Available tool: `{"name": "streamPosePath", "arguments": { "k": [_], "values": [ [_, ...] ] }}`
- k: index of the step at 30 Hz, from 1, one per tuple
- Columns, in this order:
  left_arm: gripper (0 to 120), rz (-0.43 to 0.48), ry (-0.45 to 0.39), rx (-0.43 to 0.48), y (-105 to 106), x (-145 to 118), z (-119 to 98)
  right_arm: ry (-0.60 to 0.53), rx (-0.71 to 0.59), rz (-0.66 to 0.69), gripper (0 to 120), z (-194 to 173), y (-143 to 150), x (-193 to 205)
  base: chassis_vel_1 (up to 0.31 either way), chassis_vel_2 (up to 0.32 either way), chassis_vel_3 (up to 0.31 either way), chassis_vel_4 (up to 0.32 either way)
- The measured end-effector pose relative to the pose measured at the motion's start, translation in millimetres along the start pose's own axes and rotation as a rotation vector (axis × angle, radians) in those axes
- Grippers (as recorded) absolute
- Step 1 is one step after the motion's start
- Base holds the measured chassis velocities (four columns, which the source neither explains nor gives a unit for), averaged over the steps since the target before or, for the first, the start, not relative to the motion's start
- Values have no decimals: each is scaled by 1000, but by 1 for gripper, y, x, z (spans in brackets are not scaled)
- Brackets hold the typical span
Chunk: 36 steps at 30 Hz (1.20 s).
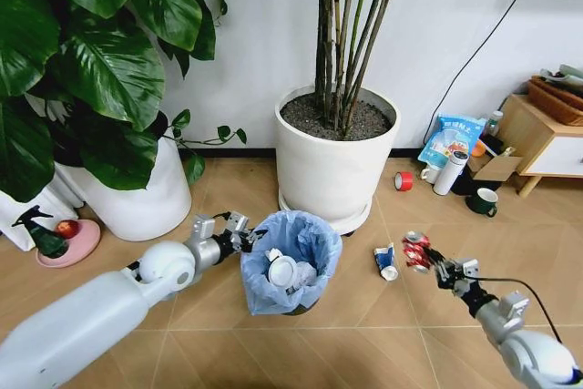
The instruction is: Pick up the trash bin and place the garbage on the floor into it.
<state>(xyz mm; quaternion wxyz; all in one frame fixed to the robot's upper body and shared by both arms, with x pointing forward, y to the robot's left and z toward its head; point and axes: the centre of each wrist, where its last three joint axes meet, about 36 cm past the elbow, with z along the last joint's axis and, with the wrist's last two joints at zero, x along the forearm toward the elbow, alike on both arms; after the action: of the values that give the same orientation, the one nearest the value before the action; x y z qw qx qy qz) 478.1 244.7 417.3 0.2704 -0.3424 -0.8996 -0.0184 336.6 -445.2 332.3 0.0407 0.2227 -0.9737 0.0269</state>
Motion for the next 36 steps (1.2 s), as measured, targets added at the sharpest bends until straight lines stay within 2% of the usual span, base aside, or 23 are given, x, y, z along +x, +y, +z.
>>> {"name": "streamPosePath", "arguments": {
  "k": [2, 5, 10, 16, 21, 26, 29, 30, 34, 36],
  "values": [
    [0, 7, -2, -1, -2, -5, -1, -32, 0, -35, 0, -8, -1, -4, 0, 0, 0, 0],
    [0, 20, -17, -11, -4, -18, -12, -184, -29, -199, 0, -49, 2, -30, 0, 0, 0, 0],
    [0, 20, -22, -12, -3, -17, -15, -254, -65, -326, 0, -70, 16, -54, 0, 0, 0, 0],
    [0, 12, -22, -13, 0, -11, -15, -257, -83, -432, 0, -70, 33, -78, 0, 0, 0, 0],
    [0, 9, -30, -7, 0, -6, -17, -239, -105, -556, 0, -57, 58, -125, 0, 0, 0, 0],
    [0, 7, -31, -3, 1, -4, -16, -207, -124, -589, 0, -46, 68, -142, 0, 0, 0, 0],
    [0, 2, -32, 3, 3, -2, -17, -175, -130, -592, 15, -36, 74, -152, 0, 0, 0, 0],
    [0, 2, -32, 3, 3, -2, -17, -175, -130, -592, 15, -36, 74, -152, 0, 0, 0, 0],
    [0, -1, -40, 10, 4, -2, -21, -166, -131, -590, 34, -36, 76, -156, 0, 0, 0, 0],
    [0, -1, -42, 13, 4, -2, -22, -167, -131, -588, 38, -36, 76, -156, 0, 0, 0, 0]
  ]
}}
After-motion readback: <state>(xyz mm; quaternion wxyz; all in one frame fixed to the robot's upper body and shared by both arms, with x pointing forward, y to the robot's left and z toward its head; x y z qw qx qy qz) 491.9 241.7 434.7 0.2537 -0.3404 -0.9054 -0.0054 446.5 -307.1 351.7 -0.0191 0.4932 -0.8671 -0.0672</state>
